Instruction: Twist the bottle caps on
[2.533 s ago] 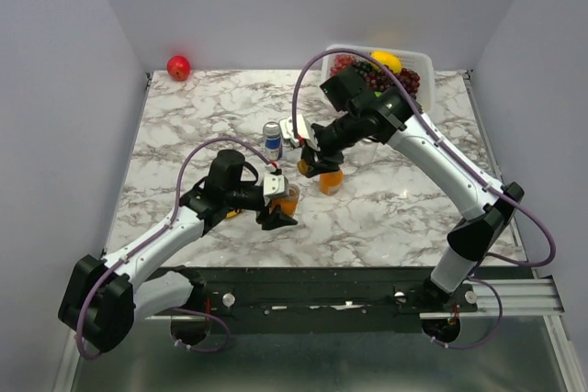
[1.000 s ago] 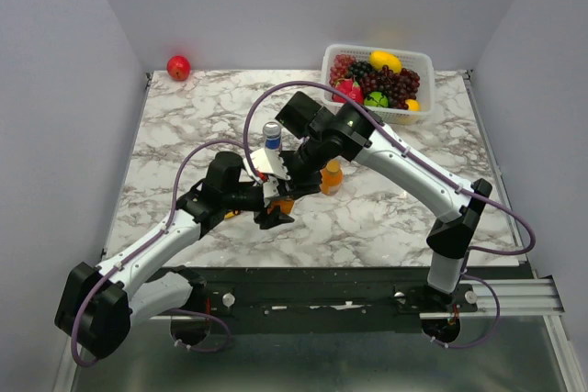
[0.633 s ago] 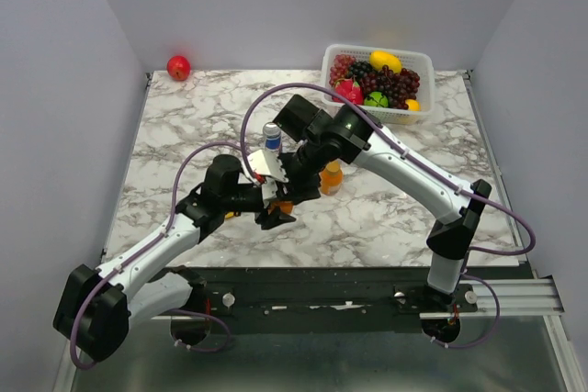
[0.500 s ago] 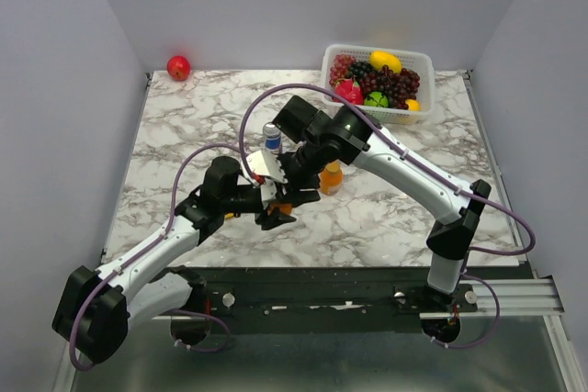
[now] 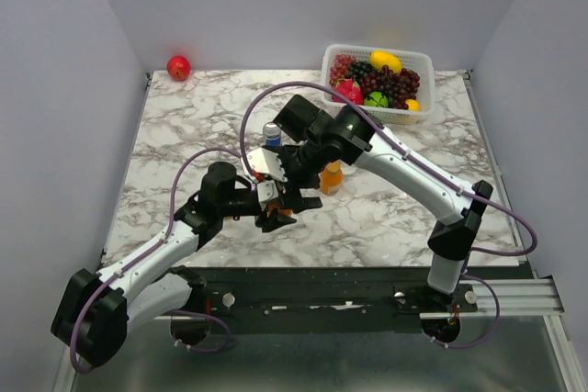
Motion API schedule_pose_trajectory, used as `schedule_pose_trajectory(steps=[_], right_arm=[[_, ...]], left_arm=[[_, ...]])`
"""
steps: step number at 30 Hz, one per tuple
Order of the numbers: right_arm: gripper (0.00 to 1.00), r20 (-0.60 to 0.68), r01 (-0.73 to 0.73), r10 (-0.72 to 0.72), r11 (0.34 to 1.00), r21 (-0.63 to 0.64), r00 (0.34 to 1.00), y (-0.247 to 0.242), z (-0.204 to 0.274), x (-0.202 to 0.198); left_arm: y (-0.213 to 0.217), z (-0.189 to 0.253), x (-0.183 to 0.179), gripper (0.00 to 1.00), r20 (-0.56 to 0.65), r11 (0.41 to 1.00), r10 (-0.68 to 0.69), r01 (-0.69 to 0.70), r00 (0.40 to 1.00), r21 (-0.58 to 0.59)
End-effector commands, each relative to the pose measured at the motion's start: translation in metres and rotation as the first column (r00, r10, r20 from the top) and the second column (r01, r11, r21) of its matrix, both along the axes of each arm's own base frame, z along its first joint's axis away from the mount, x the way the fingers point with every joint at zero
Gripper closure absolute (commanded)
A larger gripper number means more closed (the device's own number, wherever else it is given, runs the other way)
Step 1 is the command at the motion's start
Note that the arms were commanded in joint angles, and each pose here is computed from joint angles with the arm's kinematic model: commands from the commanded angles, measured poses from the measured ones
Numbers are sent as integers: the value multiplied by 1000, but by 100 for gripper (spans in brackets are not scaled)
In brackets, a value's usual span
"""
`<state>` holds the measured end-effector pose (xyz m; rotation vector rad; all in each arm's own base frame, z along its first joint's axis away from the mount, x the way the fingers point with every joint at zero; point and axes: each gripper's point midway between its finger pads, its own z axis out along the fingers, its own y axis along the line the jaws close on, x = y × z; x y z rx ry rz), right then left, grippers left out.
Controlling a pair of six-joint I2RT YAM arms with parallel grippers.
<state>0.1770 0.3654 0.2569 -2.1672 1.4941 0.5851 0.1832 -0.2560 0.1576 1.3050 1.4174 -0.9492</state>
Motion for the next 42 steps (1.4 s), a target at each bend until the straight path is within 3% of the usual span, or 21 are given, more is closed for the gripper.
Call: schedule_pose_trajectory(steps=[1,5,10,15,17,27,42], right_arm=[[0,5,67,-68,994,89,998,-17,36,2],[0,-149,177,-145,958,226,978,-37,71,11],[0,-342,425,-323,859,285,883,-31,88,46],[0,-434,478,-322,817,323,842,-8,98,55],[0,-484,465,-291,836,291,825,-1,90,50],[0,-491,424,-274,877,226,827,7,62,33],[0,-488,463,-352,877,126,799,20,28,39]], left_arm=[[1,14,4,100,7,998,32,-31,999,-55],[3,13,3,100,4,998,33,-33,999,-62],[1,28,3,100,-1,994,33,-33,999,-100],[-3,47,5,100,-2,989,32,-32,999,-141],[-3,49,6,100,1,989,32,-32,999,-143],[-4,56,5,100,5,988,25,-24,1000,-150],[-5,66,4,100,25,986,15,-11,1000,-169]])
